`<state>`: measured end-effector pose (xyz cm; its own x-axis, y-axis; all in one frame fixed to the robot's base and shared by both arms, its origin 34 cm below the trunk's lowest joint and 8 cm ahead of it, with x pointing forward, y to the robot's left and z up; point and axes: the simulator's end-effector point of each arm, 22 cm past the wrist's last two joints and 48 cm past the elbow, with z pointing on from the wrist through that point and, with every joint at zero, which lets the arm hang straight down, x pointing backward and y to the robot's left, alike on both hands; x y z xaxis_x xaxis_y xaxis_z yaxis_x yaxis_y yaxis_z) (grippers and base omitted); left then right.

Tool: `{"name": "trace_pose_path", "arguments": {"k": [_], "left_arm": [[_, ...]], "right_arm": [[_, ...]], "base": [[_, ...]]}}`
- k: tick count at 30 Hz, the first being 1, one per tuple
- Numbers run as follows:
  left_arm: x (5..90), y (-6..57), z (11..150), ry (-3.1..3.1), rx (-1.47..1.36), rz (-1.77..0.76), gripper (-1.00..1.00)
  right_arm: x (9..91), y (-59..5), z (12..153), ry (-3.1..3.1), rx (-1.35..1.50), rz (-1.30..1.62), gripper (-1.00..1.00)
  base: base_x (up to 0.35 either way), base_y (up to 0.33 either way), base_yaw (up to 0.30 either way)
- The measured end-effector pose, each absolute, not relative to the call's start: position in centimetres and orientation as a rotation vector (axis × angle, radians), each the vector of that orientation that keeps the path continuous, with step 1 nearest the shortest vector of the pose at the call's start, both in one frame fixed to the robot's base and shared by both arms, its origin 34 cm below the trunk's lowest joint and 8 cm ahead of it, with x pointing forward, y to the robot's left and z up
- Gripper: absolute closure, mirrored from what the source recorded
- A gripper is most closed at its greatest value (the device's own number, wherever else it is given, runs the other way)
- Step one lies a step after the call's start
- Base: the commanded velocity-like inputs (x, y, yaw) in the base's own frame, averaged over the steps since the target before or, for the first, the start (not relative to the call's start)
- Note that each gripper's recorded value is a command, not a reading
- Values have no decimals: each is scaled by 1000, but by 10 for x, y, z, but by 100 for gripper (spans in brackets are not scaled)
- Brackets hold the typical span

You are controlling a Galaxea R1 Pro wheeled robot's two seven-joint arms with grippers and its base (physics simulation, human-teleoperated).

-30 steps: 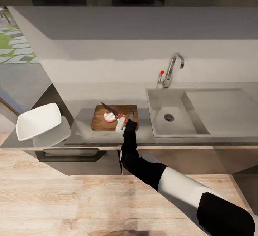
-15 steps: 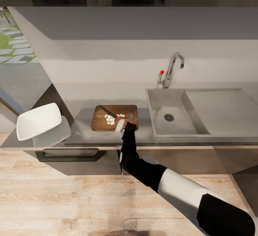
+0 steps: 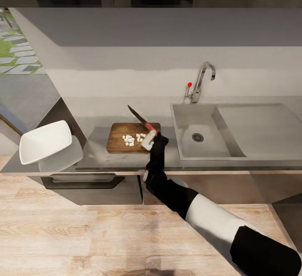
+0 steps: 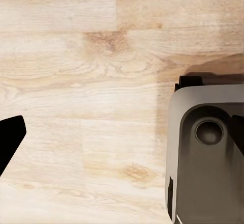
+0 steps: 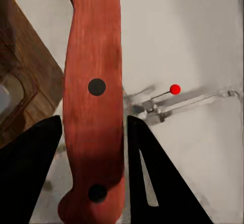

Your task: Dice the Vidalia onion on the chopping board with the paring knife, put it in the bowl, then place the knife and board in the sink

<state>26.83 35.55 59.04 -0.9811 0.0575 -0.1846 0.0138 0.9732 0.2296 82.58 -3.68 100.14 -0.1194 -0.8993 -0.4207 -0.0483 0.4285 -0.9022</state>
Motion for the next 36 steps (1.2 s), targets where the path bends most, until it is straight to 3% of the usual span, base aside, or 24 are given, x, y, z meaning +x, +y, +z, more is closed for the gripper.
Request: {"name": "trace_pose_path", "arguments": {"k": [8,16,29,36], "left_arm": [[268,356,590,2931,53,340,-100],[268,356,590,2931,53,342,-100],[268,335,588,2934,41,309,-100],[266,337,588,2938,39,318,-100]], "right_arm": [[866,-180,999,1869,-330,-824,100],[867,-201,936,2173,-176,-389,100],[869,-253,927,2190,-185,-415,100],[868,-268,925,2196,-192,-433,100]], "base": [[0,0,0],[0,0,0],[3,-3,0],[183,-191,0]]}}
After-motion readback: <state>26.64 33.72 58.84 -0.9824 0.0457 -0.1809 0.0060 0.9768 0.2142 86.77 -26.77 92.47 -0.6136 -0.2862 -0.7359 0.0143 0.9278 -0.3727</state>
